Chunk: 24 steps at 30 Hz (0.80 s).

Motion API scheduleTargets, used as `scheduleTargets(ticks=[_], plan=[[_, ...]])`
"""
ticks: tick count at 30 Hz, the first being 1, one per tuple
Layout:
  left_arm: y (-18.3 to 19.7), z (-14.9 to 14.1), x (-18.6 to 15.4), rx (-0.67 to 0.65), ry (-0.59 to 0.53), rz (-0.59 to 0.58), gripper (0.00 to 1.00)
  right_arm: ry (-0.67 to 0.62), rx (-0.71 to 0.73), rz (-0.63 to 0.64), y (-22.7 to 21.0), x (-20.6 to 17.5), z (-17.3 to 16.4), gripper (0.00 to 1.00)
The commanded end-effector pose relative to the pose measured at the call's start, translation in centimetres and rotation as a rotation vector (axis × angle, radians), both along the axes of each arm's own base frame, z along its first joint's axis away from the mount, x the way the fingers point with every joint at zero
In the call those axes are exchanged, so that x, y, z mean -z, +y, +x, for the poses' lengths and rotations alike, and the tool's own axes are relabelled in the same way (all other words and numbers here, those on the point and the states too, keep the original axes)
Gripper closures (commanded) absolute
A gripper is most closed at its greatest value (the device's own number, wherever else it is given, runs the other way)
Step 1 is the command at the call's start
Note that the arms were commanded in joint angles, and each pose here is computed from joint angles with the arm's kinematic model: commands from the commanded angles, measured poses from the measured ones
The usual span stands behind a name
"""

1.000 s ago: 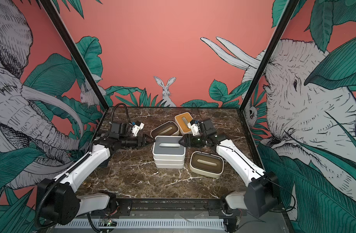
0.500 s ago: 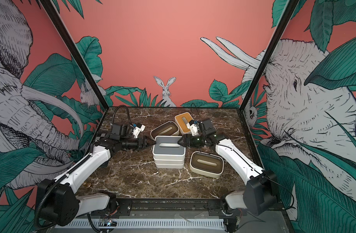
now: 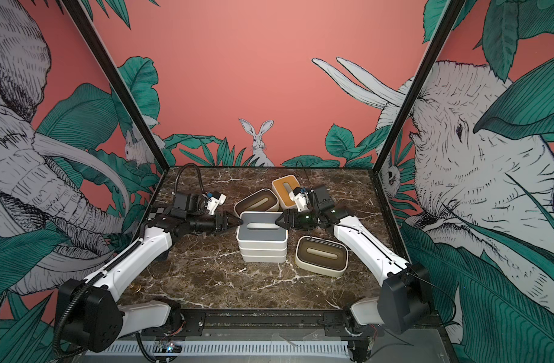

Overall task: Stack the tissue boxes
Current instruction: Place the tissue box at the tissue box.

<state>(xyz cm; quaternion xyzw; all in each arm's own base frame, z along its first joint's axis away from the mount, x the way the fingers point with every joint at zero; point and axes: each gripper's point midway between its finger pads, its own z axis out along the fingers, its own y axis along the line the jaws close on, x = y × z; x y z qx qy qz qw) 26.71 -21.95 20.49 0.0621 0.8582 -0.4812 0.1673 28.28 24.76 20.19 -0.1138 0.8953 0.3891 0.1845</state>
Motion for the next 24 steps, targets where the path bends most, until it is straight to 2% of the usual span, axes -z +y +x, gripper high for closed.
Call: scheduleTargets(ticks=[1, 18, 21, 24], plan=[[-0.2, -0.1, -1.2, 0.014, -0.033, -0.007, 0.32, -0.019, -0.018, 0.022, 0.7, -0.7, 0.3, 0.34], [0.0, 0.4, -2.1, 0.02, -0.075, 0.032, 0.32, -0.065, 0.011, -0.057, -0.7, -1.1, 0.5, 0.32], [0.3, 0.4, -2.4, 0.021, -0.096, 0.053, 0.32, -0.09, 0.031, -0.084, -1.6, -1.4, 0.6, 0.3], [1.1, 0.5, -2.9, -0.001, -0.143, 0.115, 0.32, -0.144, 0.085, -0.111, -3.3, -2.4, 1.1, 0.24]])
